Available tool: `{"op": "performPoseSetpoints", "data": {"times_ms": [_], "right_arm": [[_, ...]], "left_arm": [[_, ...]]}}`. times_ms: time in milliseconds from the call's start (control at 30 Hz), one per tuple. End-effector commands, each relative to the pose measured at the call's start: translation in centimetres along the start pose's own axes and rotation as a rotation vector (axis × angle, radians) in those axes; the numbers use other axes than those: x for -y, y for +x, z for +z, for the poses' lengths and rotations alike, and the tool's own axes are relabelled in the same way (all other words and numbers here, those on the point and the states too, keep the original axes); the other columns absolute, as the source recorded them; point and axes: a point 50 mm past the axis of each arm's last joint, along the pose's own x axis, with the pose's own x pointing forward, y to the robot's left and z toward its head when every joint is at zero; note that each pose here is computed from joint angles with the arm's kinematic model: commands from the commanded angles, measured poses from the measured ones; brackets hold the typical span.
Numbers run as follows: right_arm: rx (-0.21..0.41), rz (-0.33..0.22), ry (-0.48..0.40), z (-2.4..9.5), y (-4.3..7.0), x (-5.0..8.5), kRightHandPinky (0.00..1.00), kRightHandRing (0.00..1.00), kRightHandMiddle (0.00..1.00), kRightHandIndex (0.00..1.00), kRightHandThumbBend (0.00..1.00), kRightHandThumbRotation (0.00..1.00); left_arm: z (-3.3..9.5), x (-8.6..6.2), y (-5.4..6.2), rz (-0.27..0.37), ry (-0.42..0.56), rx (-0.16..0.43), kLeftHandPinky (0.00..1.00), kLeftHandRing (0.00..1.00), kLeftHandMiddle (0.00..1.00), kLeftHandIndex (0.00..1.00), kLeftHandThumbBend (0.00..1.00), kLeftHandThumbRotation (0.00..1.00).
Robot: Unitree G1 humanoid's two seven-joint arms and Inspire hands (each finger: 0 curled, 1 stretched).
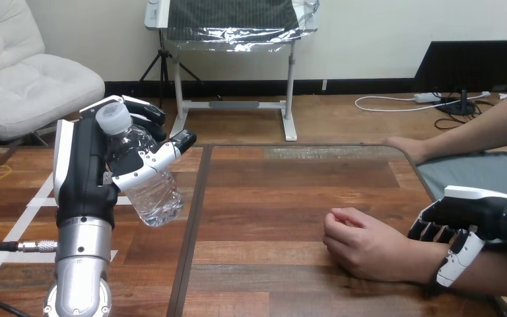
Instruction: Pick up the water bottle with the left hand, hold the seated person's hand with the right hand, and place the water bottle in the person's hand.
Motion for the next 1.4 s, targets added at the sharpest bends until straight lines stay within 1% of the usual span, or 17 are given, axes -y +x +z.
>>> {"op": "performPoseSetpoints", "data": {"times_ms": [0,300,367,433,667,867,1067,1200,1367], "right_arm": [[0.044,0.015,-0.007,1.8,1.1,-0.5,0.55,0.62,0.68,0.67,1.0,0.08],[0.043,0.017,-0.027,2.3,1.4,-0.8,0.49,0.57,0.63,0.63,1.0,0.06],[0.045,0.018,-0.028,2.4,1.4,-0.9,0.46,0.55,0.6,0.61,1.0,0.06],[0.047,0.019,-0.026,2.5,1.5,-1.0,0.45,0.54,0.59,0.6,1.0,0.06],[0.046,0.025,-0.035,2.5,1.8,-1.2,0.42,0.51,0.56,0.55,1.0,0.04],[0.039,0.037,-0.034,2.6,2.1,-1.5,0.42,0.5,0.54,0.52,1.0,0.03],[0.026,0.049,-0.056,2.6,2.4,-1.7,0.41,0.48,0.53,0.51,1.0,0.03],[0.004,0.065,-0.064,2.6,2.5,-1.8,0.4,0.48,0.52,0.5,1.0,0.03],[-0.007,0.078,-0.066,2.6,2.7,-2.0,0.38,0.46,0.5,0.48,1.0,0.03]], "left_arm": [[2.1,-0.2,1.1,0.022,0.006,0.099,0.27,0.34,0.39,0.42,0.63,0.0],[2.1,-0.3,1.3,0.024,0.019,0.106,0.27,0.34,0.39,0.42,0.64,0.0],[2.1,-0.3,1.3,0.025,0.019,0.106,0.27,0.34,0.39,0.42,0.64,0.0],[2.1,-0.3,1.3,0.026,0.013,0.103,0.27,0.34,0.39,0.42,0.64,0.0],[2.2,-0.3,1.2,0.026,0.009,0.104,0.27,0.35,0.39,0.42,0.63,0.0],[2.2,-0.3,1.2,0.026,0.007,0.105,0.27,0.35,0.4,0.42,0.63,0.0],[2.2,-0.4,1.3,0.027,0.004,0.105,0.27,0.35,0.4,0.42,0.63,0.0],[2.2,-0.4,1.3,0.03,0.001,0.105,0.27,0.35,0.4,0.42,0.63,0.0],[2.2,-0.5,1.3,0.033,0.001,0.107,0.27,0.35,0.39,0.41,0.63,0.0]]}}
